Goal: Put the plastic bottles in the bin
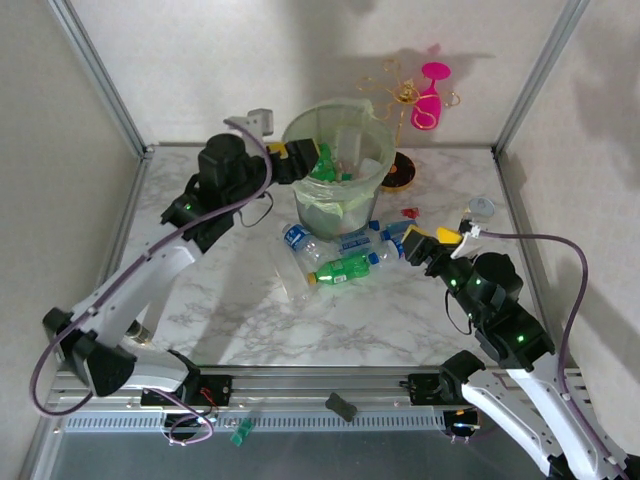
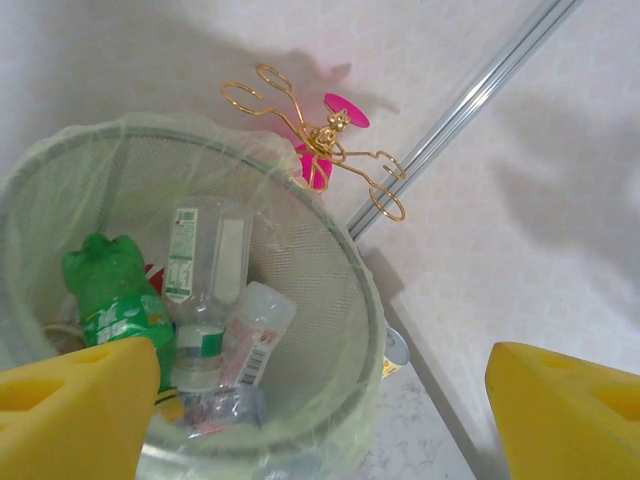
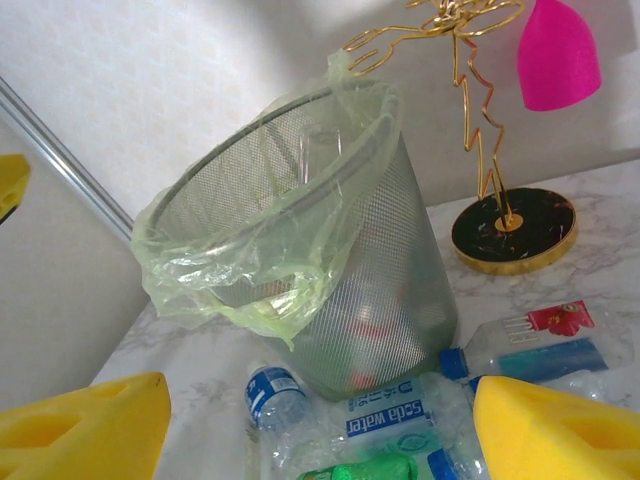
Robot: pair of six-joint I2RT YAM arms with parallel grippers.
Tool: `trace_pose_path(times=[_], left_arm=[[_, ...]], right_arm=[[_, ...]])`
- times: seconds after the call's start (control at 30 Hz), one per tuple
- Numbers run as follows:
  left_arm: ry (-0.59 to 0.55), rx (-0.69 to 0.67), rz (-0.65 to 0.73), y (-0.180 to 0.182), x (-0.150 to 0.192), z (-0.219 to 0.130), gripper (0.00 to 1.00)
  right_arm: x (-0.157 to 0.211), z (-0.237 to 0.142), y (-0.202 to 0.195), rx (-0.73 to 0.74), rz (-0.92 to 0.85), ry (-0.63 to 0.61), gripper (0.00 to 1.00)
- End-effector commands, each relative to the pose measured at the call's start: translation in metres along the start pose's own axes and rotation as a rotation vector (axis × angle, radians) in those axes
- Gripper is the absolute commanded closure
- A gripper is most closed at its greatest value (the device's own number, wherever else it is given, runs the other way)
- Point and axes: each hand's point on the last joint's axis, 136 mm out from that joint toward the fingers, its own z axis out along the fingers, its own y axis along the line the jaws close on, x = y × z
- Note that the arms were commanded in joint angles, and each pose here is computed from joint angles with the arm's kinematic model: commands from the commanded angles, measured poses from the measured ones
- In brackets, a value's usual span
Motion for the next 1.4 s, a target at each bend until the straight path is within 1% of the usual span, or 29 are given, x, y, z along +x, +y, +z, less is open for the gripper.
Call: trace_pose_path(times=[0.0, 0.2, 0.37, 0.5, 0.63, 0.77, 0.9, 1.0, 1.17, 1.37], left_arm=[[-0.095, -0.005, 0.027, -0.001, -0.015, -0.030, 0.16], [-0.163, -0.135, 0.030, 0.033, -0.005, -0.069, 0.15], [-0.175, -0.191, 0.046, 0.050, 0.006, -0.094, 0.15], [-0.172, -0.206, 0.055, 0.060, 0.018, -0.109, 0.16], [-0.144, -0.221, 0.076, 0.068, 0.032, -0.115, 0.16], [-0.147, -0.259, 0.107, 0.082, 0.043, -0.120, 0.15], [-0.134, -0.281, 0.117, 0.093, 0.055, -0.121, 0.16], [-0.128, -0.286, 0.116, 0.096, 0.061, -0.120, 0.16], [-0.091, -0.283, 0.110, 0.102, 0.076, -0.113, 0.16], [-0.073, -0.288, 0.111, 0.104, 0.080, -0.108, 0.16]], right_arm=[[-0.014, 0.000, 0.015, -0.060, 0.034, -0.032, 0.22], [-0.003, 0.007, 0.019, -0.096, 0.074, -0.004, 0.29], [0.014, 0.018, 0.017, -0.093, 0.110, 0.054, 0.30], [0.031, 0.026, 0.006, -0.043, 0.144, 0.097, 0.29], [0.053, 0.032, -0.009, 0.020, 0.186, 0.149, 0.27], [0.085, 0.039, -0.027, 0.099, 0.233, 0.228, 0.25], [0.112, 0.049, -0.039, 0.154, 0.265, 0.295, 0.21], [0.127, 0.056, -0.047, 0.192, 0.293, 0.322, 0.19], [0.150, 0.068, -0.051, 0.214, 0.373, 0.369, 0.17], [0.180, 0.081, -0.057, 0.271, 0.524, 0.443, 0.18]])
